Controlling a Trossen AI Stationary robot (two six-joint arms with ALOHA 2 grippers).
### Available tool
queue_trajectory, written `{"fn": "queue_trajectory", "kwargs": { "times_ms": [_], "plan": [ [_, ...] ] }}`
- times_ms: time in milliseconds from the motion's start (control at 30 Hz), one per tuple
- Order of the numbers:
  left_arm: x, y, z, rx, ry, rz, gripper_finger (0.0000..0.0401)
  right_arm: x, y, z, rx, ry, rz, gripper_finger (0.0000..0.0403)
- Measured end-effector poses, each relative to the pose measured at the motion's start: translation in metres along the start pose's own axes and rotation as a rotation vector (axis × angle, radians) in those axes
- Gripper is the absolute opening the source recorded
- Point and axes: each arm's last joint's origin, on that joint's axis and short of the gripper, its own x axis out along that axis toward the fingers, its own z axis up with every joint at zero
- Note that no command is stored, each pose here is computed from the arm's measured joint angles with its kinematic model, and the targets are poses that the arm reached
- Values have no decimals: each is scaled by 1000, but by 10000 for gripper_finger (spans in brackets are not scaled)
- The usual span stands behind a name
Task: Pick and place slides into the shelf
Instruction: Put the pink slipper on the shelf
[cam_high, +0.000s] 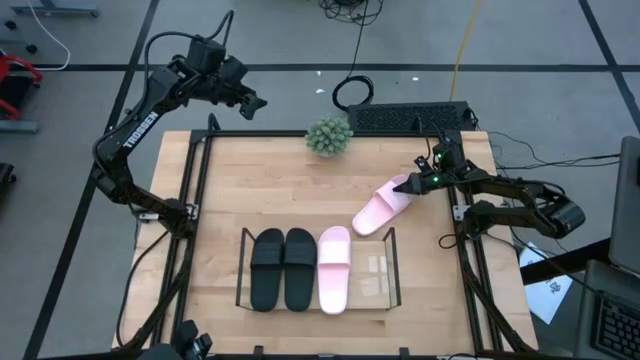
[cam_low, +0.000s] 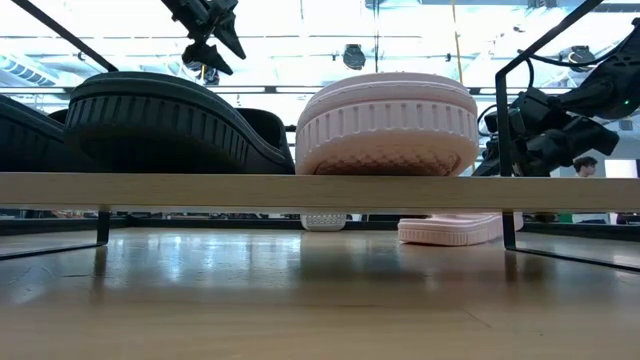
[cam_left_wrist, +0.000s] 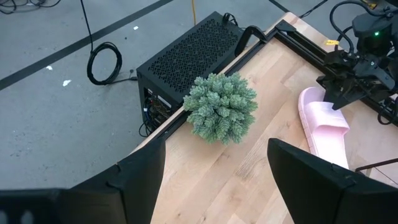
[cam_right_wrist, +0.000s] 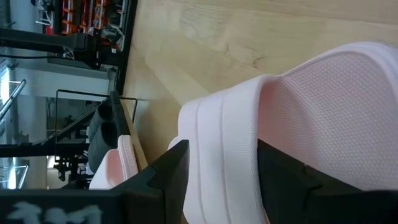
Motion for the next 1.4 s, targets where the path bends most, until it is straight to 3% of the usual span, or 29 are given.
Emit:
{"fn": "queue_trajectory", "kwargs": {
  "times_ms": [267, 433, 633, 833, 1000, 1167, 1400],
  "plan": [
    [0, 0, 0, 3, 0, 0, 285, 0, -3, -5, 55, 43, -12, 152],
    [0, 0, 0, 6, 0, 0, 285, 0, -5, -10, 60, 78, -21, 106],
    [0, 0, 0, 6, 0, 0, 285, 0, -5, -8, 44, 67, -18, 17],
    [0, 0, 0, 6, 0, 0, 285, -1, 4, 6, 1, -31, 51, 5],
    [0, 0, 0, 5, 0, 0, 285, -6, 18, 22, -38, -154, 150, 3],
    [0, 0, 0, 11, 0, 0, 285, -10, 37, 38, -46, -100, 250, 2],
    [0, 0, 0, 12, 0, 0, 285, -29, 105, 84, -170, -10, 406, 1]
  ]
}}
